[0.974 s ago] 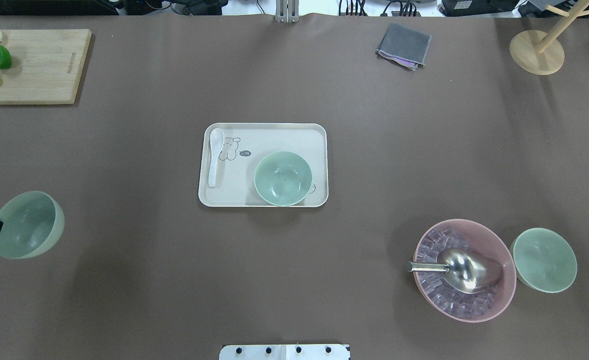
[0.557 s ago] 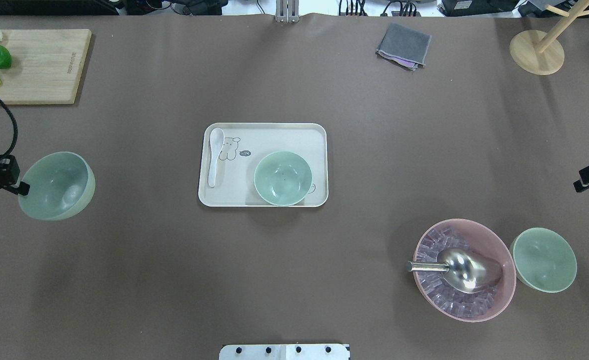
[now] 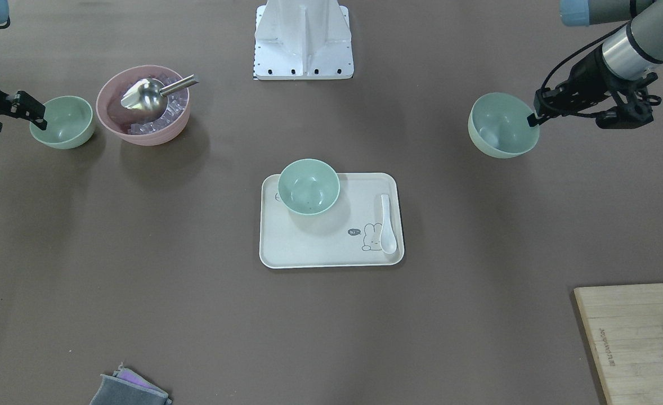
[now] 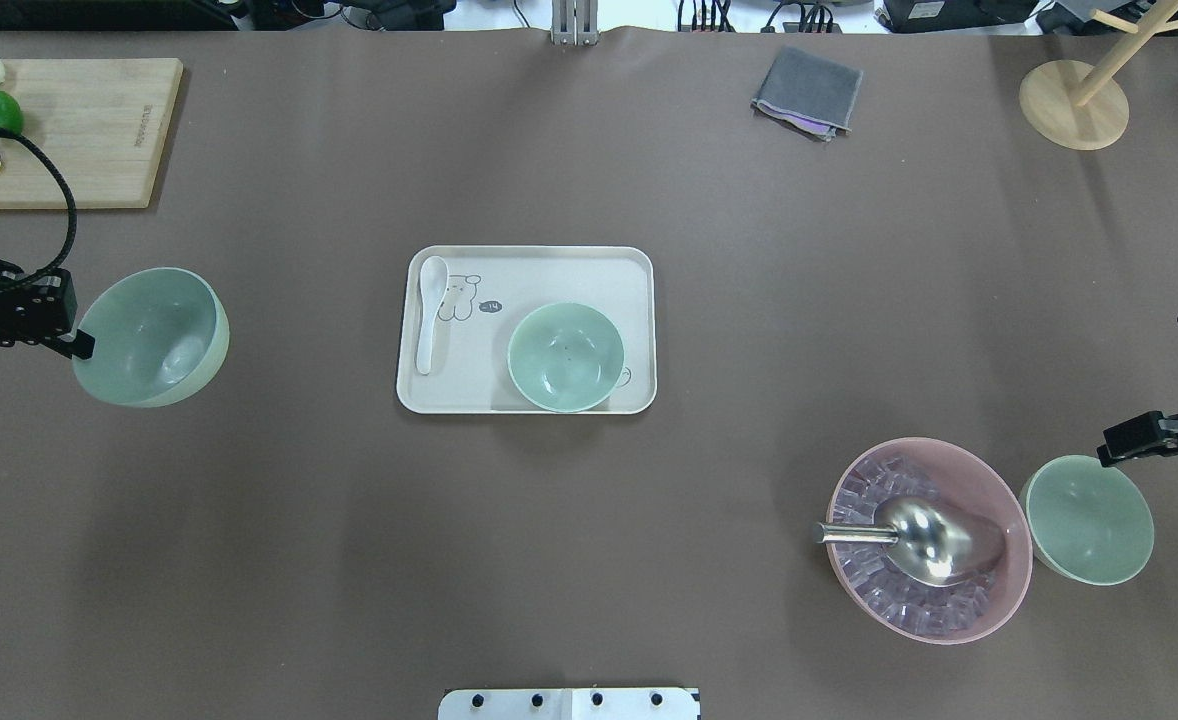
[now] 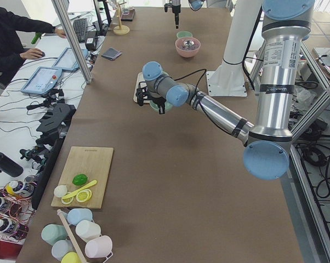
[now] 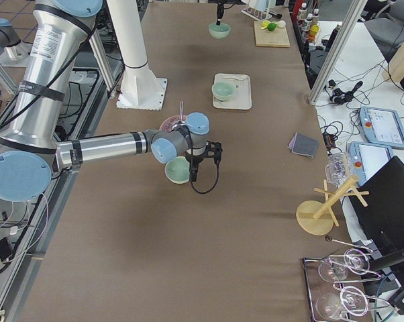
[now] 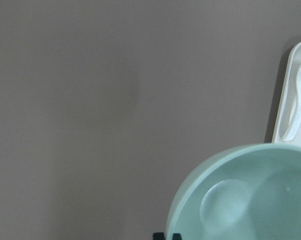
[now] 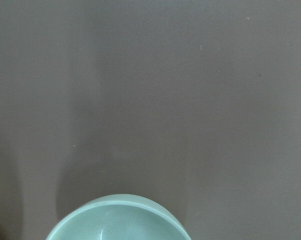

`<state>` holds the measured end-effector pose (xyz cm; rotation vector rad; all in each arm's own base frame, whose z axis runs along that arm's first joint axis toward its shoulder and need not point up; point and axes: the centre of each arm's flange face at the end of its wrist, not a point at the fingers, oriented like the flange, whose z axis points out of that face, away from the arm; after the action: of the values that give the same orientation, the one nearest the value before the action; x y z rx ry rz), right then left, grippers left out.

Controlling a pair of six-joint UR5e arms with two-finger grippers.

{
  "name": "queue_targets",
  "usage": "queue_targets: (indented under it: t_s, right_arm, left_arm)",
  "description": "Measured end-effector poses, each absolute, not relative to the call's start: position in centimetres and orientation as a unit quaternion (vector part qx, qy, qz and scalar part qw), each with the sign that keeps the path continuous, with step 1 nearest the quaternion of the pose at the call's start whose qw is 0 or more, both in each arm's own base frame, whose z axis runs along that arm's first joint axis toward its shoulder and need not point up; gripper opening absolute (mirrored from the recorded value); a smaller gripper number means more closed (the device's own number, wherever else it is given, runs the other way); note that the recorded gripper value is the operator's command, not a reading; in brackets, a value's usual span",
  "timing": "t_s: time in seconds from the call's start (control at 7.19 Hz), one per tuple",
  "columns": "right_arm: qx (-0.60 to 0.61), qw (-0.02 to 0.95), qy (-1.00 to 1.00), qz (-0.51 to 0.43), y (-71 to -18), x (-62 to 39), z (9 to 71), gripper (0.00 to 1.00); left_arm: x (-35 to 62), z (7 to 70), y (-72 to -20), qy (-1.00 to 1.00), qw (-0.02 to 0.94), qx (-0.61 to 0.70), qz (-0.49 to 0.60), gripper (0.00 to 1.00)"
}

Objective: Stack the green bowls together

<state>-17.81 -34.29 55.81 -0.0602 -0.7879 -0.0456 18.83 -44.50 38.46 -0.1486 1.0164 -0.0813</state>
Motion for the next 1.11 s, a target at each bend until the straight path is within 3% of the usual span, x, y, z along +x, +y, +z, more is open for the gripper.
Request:
queue_targets:
  t_s: [0.14, 0.56, 0.83, 1.11]
  right_arm:
    - [-0.037, 0.924, -0.380, -0.032, -33.5, -18.7, 56.5, 0.97]
    - [-0.057, 0.927, -0.368, -0.048, -32.2, -19.8, 58.3, 0.68]
    - [-0.062, 0.927, -0.366, -0.052, -32.0, -20.0, 58.7, 0.37]
    - [-0.064, 0.926, -0.368, -0.054, -31.9, -20.0, 58.7, 0.18]
  left_arm:
    - [18.9, 38.3, -44.6, 0.487, 0.870, -0.071, -0.039, 0.00]
    - [18.9, 38.0, -44.6, 0.488, 0.869, -0.069, -0.038, 0.00]
    - [18.8, 37.9, -44.6, 0.488, 0.869, -0.068, -0.039, 0.00]
    - [18.8, 37.9, -44.6, 0.488, 0.869, -0.068, -0.039, 0.00]
